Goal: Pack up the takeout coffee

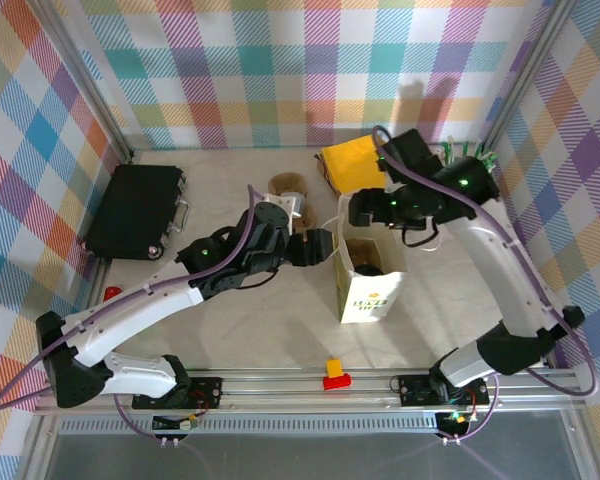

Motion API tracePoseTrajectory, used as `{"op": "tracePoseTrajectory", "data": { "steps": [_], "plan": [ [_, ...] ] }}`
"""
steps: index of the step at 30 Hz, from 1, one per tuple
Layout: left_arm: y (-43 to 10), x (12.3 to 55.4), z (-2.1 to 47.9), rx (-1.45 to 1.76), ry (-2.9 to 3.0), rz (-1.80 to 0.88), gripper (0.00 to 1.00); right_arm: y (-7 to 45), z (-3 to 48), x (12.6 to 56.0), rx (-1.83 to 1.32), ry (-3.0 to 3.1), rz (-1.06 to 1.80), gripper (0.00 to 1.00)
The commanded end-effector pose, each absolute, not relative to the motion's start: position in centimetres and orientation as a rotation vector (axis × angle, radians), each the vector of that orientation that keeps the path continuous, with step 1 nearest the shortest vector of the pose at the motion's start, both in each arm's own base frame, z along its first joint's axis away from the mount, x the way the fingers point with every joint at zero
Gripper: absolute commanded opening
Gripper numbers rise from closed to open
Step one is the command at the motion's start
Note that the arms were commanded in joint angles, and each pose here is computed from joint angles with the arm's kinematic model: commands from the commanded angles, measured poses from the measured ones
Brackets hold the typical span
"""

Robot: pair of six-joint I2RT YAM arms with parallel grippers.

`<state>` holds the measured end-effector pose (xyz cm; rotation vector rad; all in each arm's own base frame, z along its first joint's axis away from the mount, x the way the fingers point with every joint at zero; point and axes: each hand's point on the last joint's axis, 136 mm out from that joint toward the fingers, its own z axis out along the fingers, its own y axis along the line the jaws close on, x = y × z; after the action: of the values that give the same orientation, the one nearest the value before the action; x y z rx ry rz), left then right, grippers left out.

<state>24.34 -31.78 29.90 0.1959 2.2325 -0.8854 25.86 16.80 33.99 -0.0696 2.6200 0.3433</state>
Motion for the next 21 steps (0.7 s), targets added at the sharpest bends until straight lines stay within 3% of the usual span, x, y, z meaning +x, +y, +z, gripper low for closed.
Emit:
{"op": "tracePoseTrajectory", "data": {
  "steps": [1,15,21],
  "plan": [
    [-32.2,24.5,30.7,0.207,2.217,-0.828,0.70,15.1,36.7,25.0,-0.059,2.520,0.420,0.84],
    [-34.5,25.4,29.9,0.205,2.248,-0.693,0.61,8.2,38.1,23.0,0.175,2.371,0.459,0.84],
    [-34.8,25.7,29.5,0.205,2.258,-0.666,0.53,7.0,37.9,22.4,0.215,2.342,0.425,0.83]
  ]
}}
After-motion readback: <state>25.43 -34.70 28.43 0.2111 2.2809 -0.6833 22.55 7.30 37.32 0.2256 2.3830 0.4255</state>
